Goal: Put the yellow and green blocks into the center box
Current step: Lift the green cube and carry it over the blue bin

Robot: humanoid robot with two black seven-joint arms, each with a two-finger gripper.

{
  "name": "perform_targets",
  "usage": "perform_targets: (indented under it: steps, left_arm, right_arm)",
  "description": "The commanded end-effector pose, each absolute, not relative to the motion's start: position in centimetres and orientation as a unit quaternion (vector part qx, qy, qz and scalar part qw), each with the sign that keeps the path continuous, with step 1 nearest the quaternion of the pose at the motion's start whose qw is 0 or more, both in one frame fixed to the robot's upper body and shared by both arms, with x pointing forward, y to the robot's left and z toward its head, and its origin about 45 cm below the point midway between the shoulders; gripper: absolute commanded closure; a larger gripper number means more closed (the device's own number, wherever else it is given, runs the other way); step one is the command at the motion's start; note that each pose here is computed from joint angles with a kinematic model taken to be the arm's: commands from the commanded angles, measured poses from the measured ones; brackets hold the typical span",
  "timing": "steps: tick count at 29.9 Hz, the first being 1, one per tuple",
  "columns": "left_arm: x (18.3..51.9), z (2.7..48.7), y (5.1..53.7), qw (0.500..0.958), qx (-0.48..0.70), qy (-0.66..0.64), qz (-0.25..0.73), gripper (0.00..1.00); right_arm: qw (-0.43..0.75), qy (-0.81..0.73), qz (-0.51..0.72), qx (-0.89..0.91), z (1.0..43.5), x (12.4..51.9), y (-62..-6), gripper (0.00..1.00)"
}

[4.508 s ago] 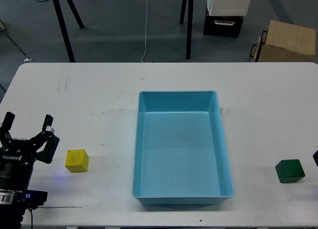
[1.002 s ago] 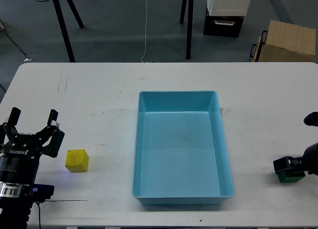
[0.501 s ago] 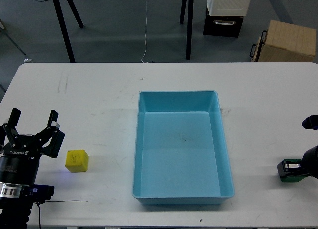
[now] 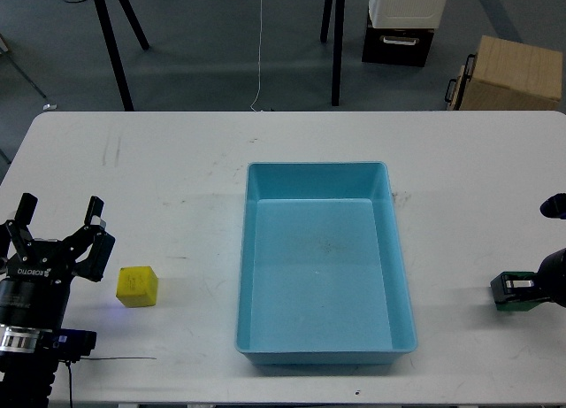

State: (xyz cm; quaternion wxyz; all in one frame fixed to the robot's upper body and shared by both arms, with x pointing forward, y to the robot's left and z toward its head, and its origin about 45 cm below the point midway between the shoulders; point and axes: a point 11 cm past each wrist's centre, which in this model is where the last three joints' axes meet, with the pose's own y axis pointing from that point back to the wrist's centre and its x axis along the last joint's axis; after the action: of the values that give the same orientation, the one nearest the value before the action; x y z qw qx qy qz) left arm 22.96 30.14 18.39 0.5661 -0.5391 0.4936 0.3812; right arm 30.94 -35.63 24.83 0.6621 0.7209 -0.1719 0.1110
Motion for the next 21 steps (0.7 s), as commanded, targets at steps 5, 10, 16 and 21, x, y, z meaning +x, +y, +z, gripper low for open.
perform_targets:
  steps: [5, 10, 16, 21]
  left_arm:
    - [22.9, 18.2, 30.1, 0.564, -0.538, 0.495, 0.383, 0.0]
    - [22.9, 18.1, 30.2, 0.563, -0.538, 0.496, 0.384, 0.0]
    - [22.9, 17.6, 30.4, 0.559, -0.536, 0.498, 0.389, 0.0]
    - [22.9, 17.6, 30.4, 0.559, -0.536, 0.498, 0.39, 0.0]
  right_arm:
    - [0.597, -0.201, 0.202, 0.75, 33.1, 35.9, -29.2, 0.99]
    - [0.605, -0.14, 0.244, 0.745, 32.8, 37.6, -23.5, 0.99]
    - [0.602, -0.055, 0.275, 0.747, 30.3, 37.2, -16.3, 0.99]
    - [0.606, 0.018, 0.282, 0.744, 27.2, 35.3, -11.7, 0.99]
